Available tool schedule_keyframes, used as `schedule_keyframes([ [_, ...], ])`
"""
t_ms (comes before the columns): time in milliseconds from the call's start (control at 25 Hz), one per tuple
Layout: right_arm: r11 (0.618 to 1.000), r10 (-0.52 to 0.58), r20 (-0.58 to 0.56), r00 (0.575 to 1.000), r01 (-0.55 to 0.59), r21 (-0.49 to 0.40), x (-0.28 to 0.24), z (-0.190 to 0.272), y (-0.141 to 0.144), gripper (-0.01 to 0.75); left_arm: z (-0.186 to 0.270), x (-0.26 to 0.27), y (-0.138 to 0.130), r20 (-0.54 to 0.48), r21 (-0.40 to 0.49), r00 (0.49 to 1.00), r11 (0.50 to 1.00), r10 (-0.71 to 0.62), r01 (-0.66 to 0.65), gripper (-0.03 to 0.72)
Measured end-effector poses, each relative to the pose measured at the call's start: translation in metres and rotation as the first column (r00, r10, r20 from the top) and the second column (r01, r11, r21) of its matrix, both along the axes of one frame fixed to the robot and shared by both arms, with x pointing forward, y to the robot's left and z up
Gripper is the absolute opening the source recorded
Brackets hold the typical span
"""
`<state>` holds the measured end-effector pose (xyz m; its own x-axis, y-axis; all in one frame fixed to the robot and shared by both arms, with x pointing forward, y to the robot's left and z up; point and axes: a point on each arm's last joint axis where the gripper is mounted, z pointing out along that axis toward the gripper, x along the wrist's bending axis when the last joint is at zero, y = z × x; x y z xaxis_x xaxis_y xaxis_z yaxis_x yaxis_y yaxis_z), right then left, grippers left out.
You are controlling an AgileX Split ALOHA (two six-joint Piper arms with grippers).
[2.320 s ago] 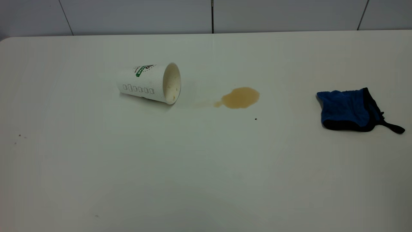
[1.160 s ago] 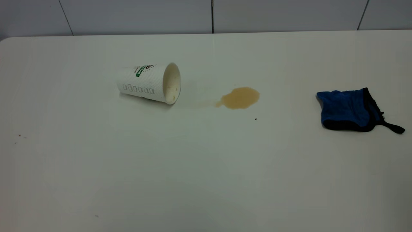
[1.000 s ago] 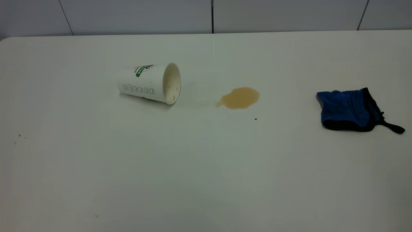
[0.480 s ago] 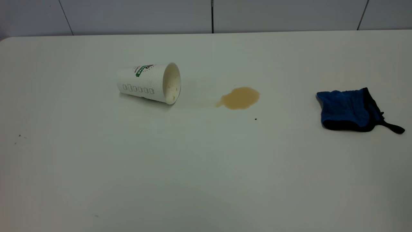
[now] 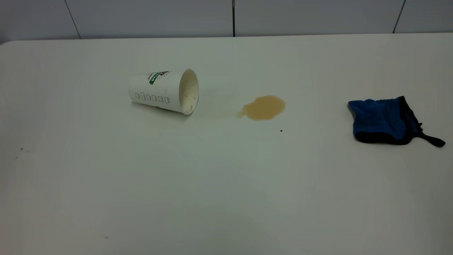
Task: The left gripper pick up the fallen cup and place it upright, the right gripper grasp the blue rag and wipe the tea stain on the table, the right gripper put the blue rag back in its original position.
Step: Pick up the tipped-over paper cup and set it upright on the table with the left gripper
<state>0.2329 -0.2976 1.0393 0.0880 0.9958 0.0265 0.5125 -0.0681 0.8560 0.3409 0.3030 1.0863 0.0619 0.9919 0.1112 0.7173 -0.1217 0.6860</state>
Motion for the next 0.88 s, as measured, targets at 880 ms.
schedule_keyframes([
  [880, 1.0, 0.0, 0.0, 1.0, 0.0, 0.0, 0.0, 0.0, 0.0, 0.239, -0.056, 0.235, -0.081, -0.246, 0.164, 0.965, 0.977, -0.091, 0.134, 0.241],
])
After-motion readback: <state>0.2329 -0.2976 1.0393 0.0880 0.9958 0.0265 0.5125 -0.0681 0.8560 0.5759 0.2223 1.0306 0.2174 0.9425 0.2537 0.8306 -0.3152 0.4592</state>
